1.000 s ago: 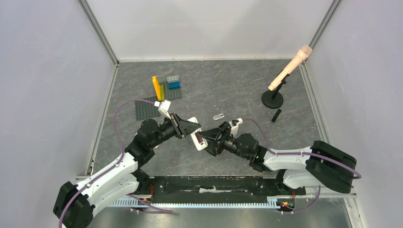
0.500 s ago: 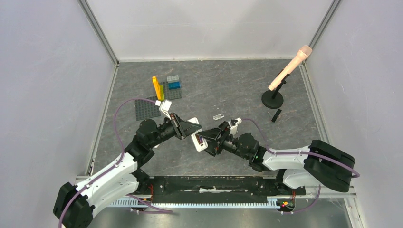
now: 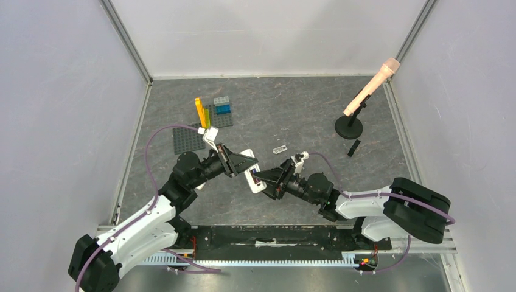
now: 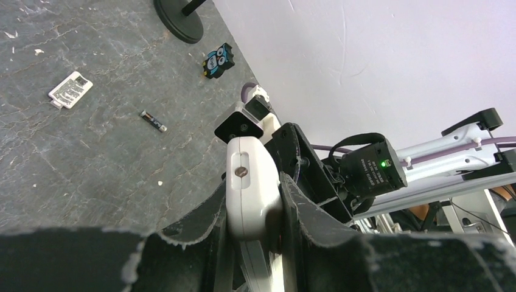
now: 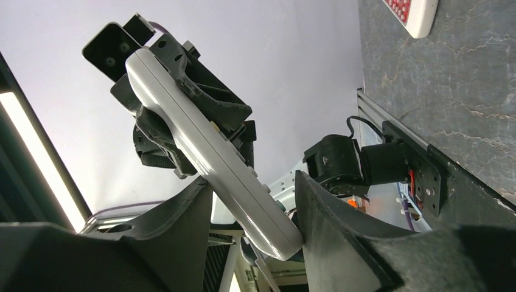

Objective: Load the batteries into the remote control
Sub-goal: Load the battery into the remote control, then pick up the battery from the center of the board.

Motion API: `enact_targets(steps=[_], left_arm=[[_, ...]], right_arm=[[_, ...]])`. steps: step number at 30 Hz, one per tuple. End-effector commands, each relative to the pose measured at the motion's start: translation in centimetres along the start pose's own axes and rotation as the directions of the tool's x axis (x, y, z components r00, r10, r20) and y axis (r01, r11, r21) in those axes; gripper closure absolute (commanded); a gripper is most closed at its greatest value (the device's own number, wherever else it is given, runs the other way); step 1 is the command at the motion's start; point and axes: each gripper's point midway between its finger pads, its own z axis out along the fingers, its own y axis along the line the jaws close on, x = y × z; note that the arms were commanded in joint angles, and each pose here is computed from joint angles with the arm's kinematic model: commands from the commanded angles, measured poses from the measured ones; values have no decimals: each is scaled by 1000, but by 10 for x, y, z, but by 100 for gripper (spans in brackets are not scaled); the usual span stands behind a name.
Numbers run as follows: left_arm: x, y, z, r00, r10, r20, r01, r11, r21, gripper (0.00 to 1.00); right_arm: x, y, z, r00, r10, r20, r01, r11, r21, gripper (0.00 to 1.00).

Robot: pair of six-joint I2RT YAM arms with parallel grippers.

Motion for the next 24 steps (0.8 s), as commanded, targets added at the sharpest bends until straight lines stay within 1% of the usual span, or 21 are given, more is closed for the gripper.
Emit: enact_targets(steps=[1,6,7,9,11,13,14,15,17,18,19,21,23,24], left_arm=[[1,-16,-2,999,34,-32,-33,998,49,98],[0,-5,-2,999,35,-15,-36,999,-9,98],[-1,-3,-3,999,36,-8,-36,999,-20,98],[-2,1,-4,999,40,0,-40,998,-44,98],[-4,6,-6,999,47,12,-46,996,-76,98],[-8,12,-10,998,55,30,-51,991,-121,98],[-11,13,-12,997,59,39,-53,989,-139,98],[-15,14,-15,996,66,57,-56,986,-158,98],[-18,20,-21,994,75,78,-58,978,-200,98],[-20,21,-23,993,78,91,-58,976,-209,98],[-21,22,-25,992,80,100,-57,975,-214,98],[-20,23,-27,991,77,108,-53,975,-214,98],[-18,24,-27,992,72,104,-49,976,-214,98],[-17,25,-27,993,70,100,-47,976,-214,98]], right_arm=[[2,38,1,999,40,-5,-41,990,-134,44],[9,39,0,999,-13,-38,7,991,-134,11],[9,37,-1,999,-28,-36,23,991,-130,3],[8,29,-7,998,-52,-31,49,993,-112,2],[3,14,-14,996,-92,-10,91,994,-63,2],[-7,-14,-21,984,-177,25,175,983,58,2],[-18,-26,-25,970,-232,68,223,967,125,2],[-29,-37,-31,944,-315,100,291,936,197,2],[-60,-53,-47,868,-462,181,381,854,353,2],[-79,-59,-59,808,-544,225,415,798,437,2],[-95,-59,-68,743,-621,249,450,739,501,2],[-130,-53,-93,576,-765,287,481,601,638,2],[-151,-46,-111,439,-864,246,511,465,722,2],[-159,-40,-116,364,-911,192,545,376,750,2]])
